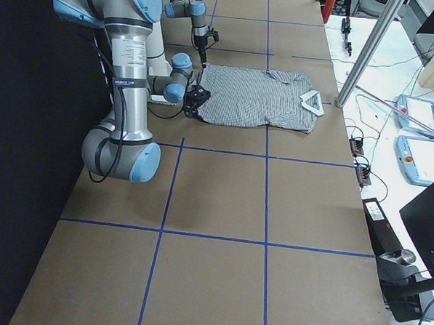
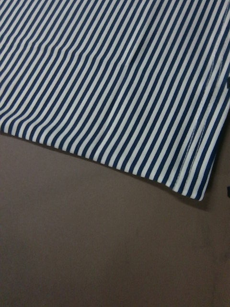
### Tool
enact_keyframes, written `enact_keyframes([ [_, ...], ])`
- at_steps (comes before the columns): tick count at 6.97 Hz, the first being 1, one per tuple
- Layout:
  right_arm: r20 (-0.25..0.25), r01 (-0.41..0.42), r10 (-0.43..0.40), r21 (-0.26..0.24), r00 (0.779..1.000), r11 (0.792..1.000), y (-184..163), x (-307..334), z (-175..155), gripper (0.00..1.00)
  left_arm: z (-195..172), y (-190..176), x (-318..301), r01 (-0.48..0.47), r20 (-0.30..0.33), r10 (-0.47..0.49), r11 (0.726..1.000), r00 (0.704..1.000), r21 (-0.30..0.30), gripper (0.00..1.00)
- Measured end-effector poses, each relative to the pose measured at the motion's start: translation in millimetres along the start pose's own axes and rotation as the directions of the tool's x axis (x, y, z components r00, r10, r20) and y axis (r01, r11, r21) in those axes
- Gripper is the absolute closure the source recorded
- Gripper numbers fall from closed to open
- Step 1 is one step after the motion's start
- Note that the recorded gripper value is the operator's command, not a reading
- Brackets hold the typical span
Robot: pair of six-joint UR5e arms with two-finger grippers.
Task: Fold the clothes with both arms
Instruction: 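Grasp the hem corners with both grippers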
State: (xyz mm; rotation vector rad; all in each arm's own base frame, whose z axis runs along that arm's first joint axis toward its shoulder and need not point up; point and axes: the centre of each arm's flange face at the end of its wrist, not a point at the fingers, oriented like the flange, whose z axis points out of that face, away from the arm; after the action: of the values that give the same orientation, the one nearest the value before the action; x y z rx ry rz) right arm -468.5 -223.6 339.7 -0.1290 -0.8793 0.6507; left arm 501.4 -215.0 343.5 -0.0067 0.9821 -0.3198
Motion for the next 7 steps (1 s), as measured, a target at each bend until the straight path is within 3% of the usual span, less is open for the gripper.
enact_keyframes([
  [1,0.001,0.001,-0.001,0.0,1.0,1.0,-0.1,-0.2,-0.7,1.0,2.8,-2.3,-5.3,0.001,0.013,-0.001,1.0,1.0,0.005,0.33],
  [2,0.002,0.001,-0.001,0.0,1.0,1.0,0.0,-0.4,-1.4,1.0,4.2,-3.8,-8.7,0.002,0.02,-0.003,1.0,1.0,0.008,0.51],
  [3,0.004,0.001,-0.001,0.0,1.0,1.0,-0.7,-0.8,-2.1,1.0,4.5,-4.8,-9.7,0.006,0.022,-0.006,1.0,1.0,0.01,0.85],
  [4,0.005,-0.001,0.001,0.001,1.0,1.0,-1.8,-1.0,-2.9,1.0,4.5,-6.8,-10.1,0.012,0.024,-0.012,1.0,1.0,0.013,1.0],
  [7,0.007,0.001,-0.001,0.004,1.0,1.0,-4.3,-1.6,-3.9,1.0,-4.3,-23.9,-8.5,0.031,0.042,-0.033,0.998,0.999,0.045,1.0],
])
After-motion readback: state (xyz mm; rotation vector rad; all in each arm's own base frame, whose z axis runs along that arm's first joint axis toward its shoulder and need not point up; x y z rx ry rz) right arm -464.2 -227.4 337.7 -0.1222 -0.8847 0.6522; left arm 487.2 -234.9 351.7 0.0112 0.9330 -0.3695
